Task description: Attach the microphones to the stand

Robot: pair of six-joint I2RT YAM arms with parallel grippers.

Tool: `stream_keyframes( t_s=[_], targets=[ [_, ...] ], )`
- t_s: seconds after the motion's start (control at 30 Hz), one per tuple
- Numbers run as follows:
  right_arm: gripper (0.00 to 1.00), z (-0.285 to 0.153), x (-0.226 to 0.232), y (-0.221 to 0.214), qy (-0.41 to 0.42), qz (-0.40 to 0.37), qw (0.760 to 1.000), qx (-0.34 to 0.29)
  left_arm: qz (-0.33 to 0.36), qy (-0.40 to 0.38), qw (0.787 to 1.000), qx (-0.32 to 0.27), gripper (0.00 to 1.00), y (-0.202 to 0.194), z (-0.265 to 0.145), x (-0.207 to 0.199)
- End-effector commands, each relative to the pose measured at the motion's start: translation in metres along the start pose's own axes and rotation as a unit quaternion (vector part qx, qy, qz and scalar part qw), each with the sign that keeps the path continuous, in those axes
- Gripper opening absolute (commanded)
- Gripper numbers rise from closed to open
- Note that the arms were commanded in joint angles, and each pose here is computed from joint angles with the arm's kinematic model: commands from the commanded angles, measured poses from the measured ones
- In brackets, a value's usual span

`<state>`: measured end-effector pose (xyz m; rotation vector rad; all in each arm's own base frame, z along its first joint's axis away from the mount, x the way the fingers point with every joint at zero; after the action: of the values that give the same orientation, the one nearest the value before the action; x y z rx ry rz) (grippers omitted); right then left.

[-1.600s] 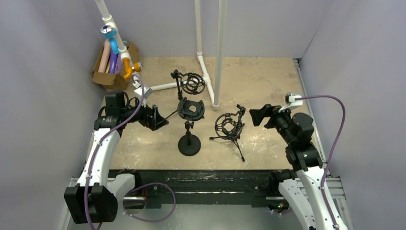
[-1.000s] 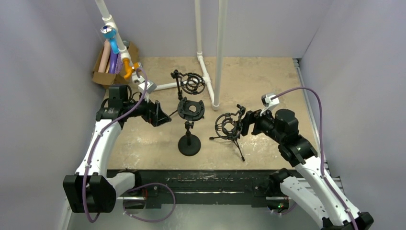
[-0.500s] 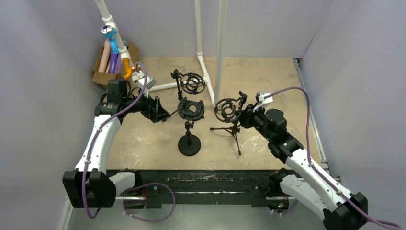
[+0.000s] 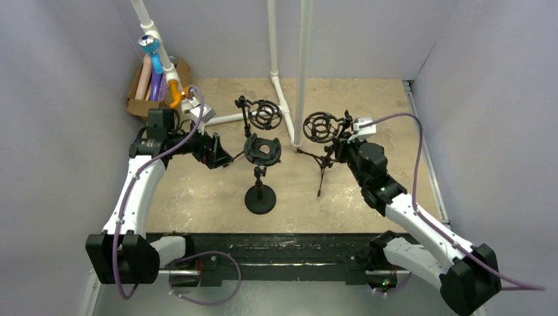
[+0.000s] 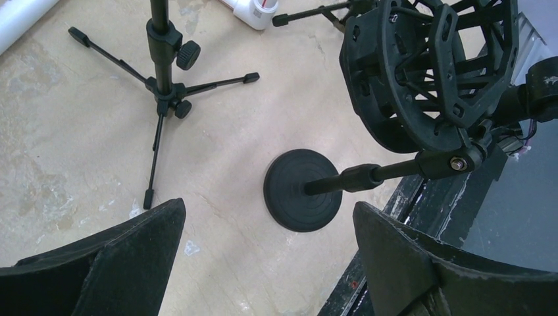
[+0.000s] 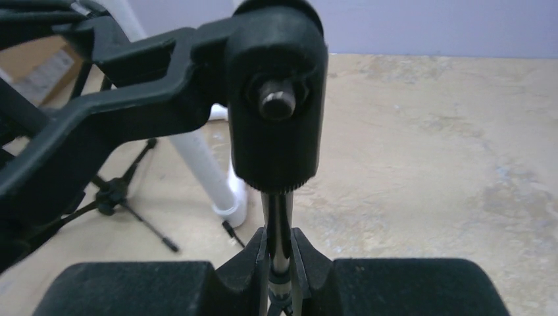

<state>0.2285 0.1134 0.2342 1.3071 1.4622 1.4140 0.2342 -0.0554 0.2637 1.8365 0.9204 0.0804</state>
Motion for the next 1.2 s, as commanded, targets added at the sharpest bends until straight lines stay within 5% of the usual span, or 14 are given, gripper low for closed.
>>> stream_keyframes(
  t_s=[0.0, 0.27, 0.77, 1.03, 1.17],
  targets=[
    [0.0, 0.026, -0.004, 0.058, -0.078, -0.041, 0.991, -0.103, 0.018, -0.002, 1.0, 0.002, 1.0, 0.004, -0.002, -0.001],
    [0.0, 0.069, -0.011, 0.086, -0.131, -0.116, 0.975, -0.137, 0.028, -0.003, 0.999, 0.016, 1.0, -0.004, -0.002, 0.0],
    [0.0, 0.149, -0.052, 0.063, -0.172, -0.043, 0.977, -0.121, 0.049, 0.047, 0.996, -0.062, 1.0, 0.003, 0.026, 0.035],
    [0.0, 0.144, -0.053, 0.044, -0.166, -0.009, 0.982, -0.094, 0.1, 0.042, 0.985, -0.136, 1.0, 0.014, 0.064, 0.049],
    [0.13, 0.133, -0.053, 0.033, -0.16, 0.0, 0.984, -0.075, 0.112, 0.059, 0.984, -0.129, 1.0, 0.018, 0.083, 0.056]
  ],
)
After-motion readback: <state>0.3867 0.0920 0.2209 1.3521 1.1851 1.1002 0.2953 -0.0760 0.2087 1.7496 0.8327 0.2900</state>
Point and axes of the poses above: each gripper's point midway between its finger pads, its own z axis out along the fingers, its own x axis along the line the jaws close on, y = z × x, the point moved 9 cm from there along -z, back along the fingers, and after that the axes turned 1 degree about -z, right-handed, at the moved point
